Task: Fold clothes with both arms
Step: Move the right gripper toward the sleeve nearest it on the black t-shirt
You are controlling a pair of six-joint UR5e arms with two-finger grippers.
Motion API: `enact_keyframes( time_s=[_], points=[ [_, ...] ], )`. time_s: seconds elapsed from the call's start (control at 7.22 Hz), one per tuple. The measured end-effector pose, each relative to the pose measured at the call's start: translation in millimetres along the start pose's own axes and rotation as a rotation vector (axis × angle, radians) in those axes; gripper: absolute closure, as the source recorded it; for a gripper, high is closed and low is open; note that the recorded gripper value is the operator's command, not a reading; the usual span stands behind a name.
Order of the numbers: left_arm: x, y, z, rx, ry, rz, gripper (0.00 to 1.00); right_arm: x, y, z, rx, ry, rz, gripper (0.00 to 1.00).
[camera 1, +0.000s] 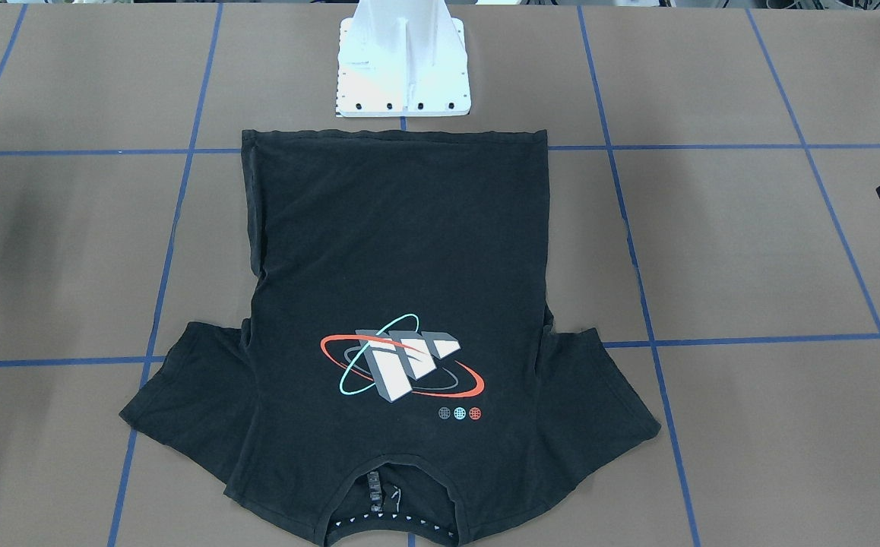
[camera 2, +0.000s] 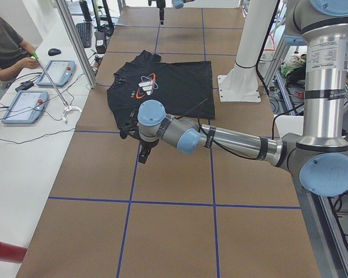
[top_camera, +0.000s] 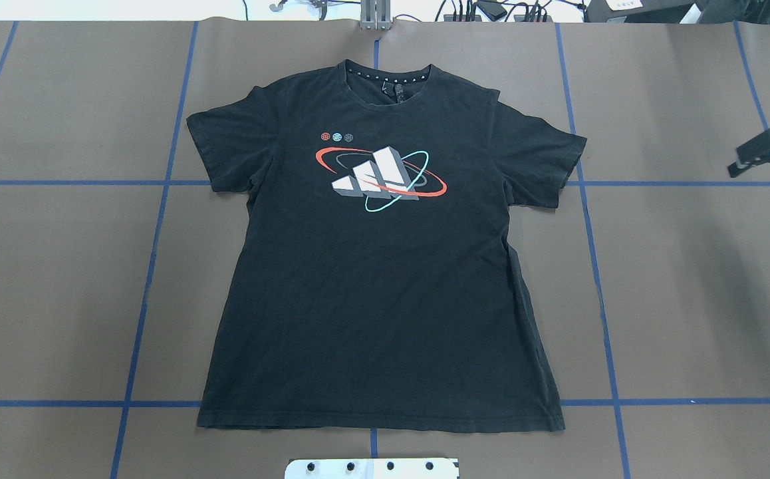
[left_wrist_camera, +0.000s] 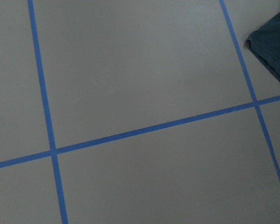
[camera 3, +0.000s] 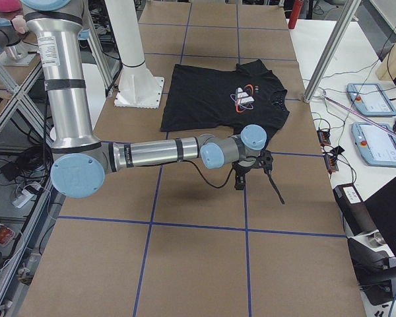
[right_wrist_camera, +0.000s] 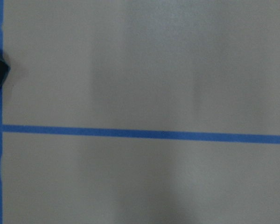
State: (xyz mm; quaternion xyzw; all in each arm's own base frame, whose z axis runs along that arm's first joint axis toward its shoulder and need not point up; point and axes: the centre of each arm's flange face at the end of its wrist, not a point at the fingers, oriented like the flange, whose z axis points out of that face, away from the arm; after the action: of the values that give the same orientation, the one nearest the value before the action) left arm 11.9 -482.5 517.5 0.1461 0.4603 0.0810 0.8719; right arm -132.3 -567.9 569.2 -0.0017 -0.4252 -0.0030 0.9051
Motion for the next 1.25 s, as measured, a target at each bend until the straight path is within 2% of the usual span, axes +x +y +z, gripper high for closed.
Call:
enact_keyframes(
  time_s=[0.28, 0.55, 0.69, 0.97, 1.25],
  points=[
    [5.3, -2.2, -1.3, 0.003, 0.009, -0.005, 0.00, -58.8, -40.8, 42.5, 0.055, -0.014, 0.051, 0.01],
    [7.5, -4.3, -1.8, 0.005, 0.010, -0.012, 0.00, -122.8, -71.9, 69.8, 0.111, 0.002, 0.085, 0.02],
    [9.1, -5.7, -2.7, 0.008, 0.010, -0.013, 0.00, -143.9, -76.6, 79.0, 0.143, 0.007, 0.081, 0.06],
    [16.5, -8.0, -8.0, 0.020, 0.011, -0.017, 0.00, -157.4, -78.4, 92.2, 0.234, -0.013, 0.042, 0.09],
    [25.4, -9.9, -14.9, 0.038, 0.008, -0.028, 0.00, -164.3, -75.8, 105.9, 0.279, -0.033, 0.001, 0.13]
  ],
)
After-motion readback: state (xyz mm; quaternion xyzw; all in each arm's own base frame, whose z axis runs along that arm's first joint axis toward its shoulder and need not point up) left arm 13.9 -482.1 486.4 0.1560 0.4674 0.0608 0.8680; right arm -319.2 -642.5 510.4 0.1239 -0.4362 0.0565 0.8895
